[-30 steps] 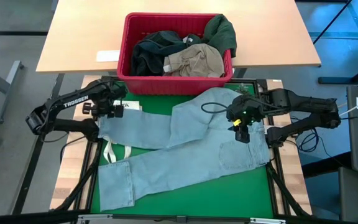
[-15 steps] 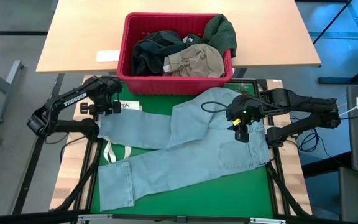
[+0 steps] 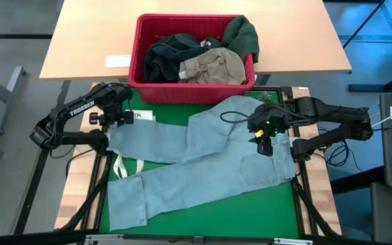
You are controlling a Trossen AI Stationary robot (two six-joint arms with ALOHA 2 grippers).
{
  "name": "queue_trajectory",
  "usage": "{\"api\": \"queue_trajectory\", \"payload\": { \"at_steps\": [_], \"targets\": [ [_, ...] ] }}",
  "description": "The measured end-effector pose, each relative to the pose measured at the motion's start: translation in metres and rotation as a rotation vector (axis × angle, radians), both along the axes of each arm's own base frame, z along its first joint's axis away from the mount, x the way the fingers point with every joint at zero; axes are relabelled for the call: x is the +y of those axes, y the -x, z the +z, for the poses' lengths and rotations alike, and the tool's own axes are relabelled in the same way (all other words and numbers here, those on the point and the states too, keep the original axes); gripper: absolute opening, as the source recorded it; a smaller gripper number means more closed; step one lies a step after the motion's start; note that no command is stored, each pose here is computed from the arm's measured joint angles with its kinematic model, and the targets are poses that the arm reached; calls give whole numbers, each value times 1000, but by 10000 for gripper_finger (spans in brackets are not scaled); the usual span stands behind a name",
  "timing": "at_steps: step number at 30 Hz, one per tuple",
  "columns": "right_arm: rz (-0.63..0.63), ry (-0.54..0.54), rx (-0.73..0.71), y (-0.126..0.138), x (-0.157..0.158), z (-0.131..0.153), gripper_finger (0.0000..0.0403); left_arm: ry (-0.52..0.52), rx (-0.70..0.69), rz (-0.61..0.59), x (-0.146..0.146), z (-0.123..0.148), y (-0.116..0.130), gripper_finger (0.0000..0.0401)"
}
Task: Fold Laundry from Bin
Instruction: Fold the light blue jeans
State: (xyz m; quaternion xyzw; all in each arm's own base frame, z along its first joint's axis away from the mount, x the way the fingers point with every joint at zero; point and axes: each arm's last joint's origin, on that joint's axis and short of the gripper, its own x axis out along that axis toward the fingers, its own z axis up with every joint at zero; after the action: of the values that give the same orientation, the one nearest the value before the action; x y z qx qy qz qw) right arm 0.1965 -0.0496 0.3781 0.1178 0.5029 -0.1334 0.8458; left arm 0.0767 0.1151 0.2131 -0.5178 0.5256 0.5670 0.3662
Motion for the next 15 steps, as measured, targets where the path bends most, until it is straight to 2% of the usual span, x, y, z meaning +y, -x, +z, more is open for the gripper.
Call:
{"api": "queue_trajectory", "payload": {
  "at_steps": [4, 7, 11, 15],
  "targets": [
    [0, 0, 0, 0, 0, 0, 179, 8, -24, 12, 2, 1, 1, 165],
    [0, 0, 0, 0, 0, 0, 179, 3, -115, -38, 6, 4, -4, 165],
    [0, 1, -2, 0, 0, 0, 179, -65, -179, -79, 14, 9, -9, 165],
    [0, 4, -13, -1, 0, 1, 179, -113, -152, -68, 20, 9, -5, 165]
  ]
}}
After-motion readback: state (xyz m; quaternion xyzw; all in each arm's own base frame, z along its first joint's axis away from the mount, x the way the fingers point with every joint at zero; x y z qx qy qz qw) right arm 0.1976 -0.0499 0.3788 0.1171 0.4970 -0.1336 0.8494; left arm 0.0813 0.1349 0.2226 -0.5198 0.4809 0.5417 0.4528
